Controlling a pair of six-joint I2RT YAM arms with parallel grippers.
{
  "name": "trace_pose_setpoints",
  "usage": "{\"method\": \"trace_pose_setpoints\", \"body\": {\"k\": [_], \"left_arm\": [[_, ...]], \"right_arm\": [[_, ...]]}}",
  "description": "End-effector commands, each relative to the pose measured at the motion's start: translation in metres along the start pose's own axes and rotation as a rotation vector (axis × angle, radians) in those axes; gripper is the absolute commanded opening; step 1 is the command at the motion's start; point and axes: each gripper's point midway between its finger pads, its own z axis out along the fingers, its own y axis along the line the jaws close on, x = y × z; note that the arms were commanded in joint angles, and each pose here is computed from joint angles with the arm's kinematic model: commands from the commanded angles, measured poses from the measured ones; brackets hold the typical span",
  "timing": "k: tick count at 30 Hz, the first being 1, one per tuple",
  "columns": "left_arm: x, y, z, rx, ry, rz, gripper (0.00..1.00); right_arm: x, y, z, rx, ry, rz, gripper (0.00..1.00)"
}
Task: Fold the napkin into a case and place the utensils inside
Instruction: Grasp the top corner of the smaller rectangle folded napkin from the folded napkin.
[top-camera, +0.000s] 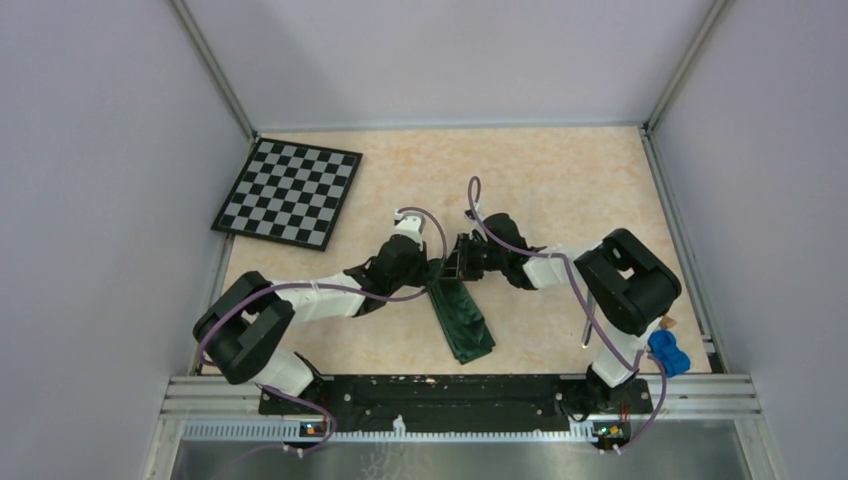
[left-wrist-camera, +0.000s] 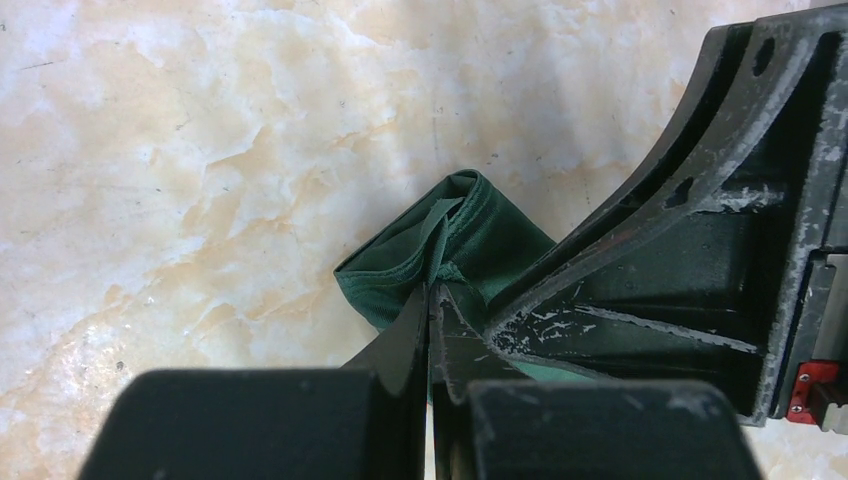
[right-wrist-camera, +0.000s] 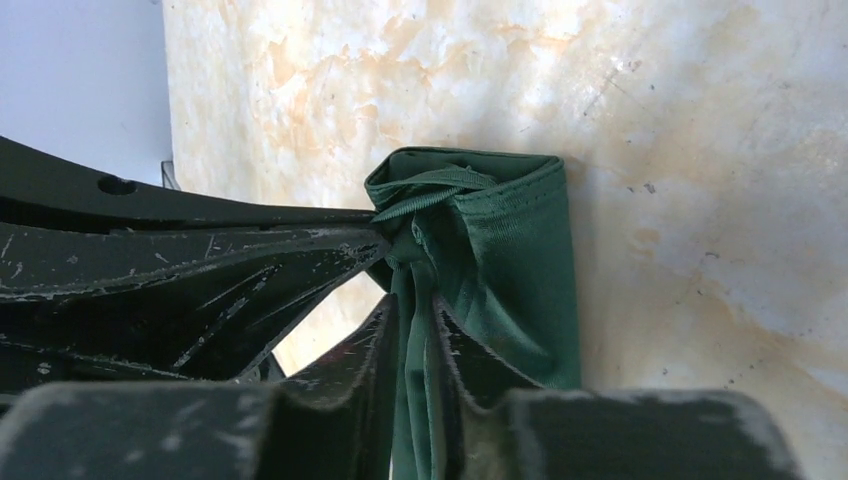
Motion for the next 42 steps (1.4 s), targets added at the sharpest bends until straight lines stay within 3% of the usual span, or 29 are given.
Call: {"method": "trace_pose_setpoints", "body": {"k": [1, 5, 9, 13, 17, 20, 31, 42], "left_arm": [[-0.008, -0.009, -0.002, 0.041, -0.021, -0.026, 0.0], [-0.006, -0.013, 0.0, 0.059, -0.011, -0.037, 0.0], [-0.003, -0.011, 0.001, 0.052, -0.005, -0.048, 0.0], [-0.003, -0.005, -0.004, 0.025, -0.012, -0.045, 0.0], [-0.005, 0.001, -0.007, 0.012, -0.025, -0.044, 0.0], [-0.005, 0.002, -0.008, 0.007, -0.026, -0.042, 0.0], [-0.01, -0.001, -0.01, 0.02, -0.035, -0.049, 0.0], [-0.01, -0.003, -0.008, 0.027, -0.031, -0.053, 0.0]], "right_arm": [[-0.008, 0.006, 0.014, -0.067, -0.008, -0.004, 0.09], [-0.015, 0.022, 0.032, -0.115, -0.021, 0.012, 0.03], [-0.022, 0.0, 0.045, -0.013, -0.063, 0.07, 0.02], [-0.021, -0.009, 0.028, -0.009, -0.081, 0.1, 0.09], [-0.014, -0.006, 0.007, 0.005, -0.062, 0.052, 0.22], [-0.014, -0.002, -0.003, -0.004, -0.069, 0.036, 0.24], [-0.023, 0.014, 0.012, -0.072, -0.058, 0.029, 0.01], [-0.013, 0.027, 0.026, -0.12, -0.033, 0.046, 0.04]]}}
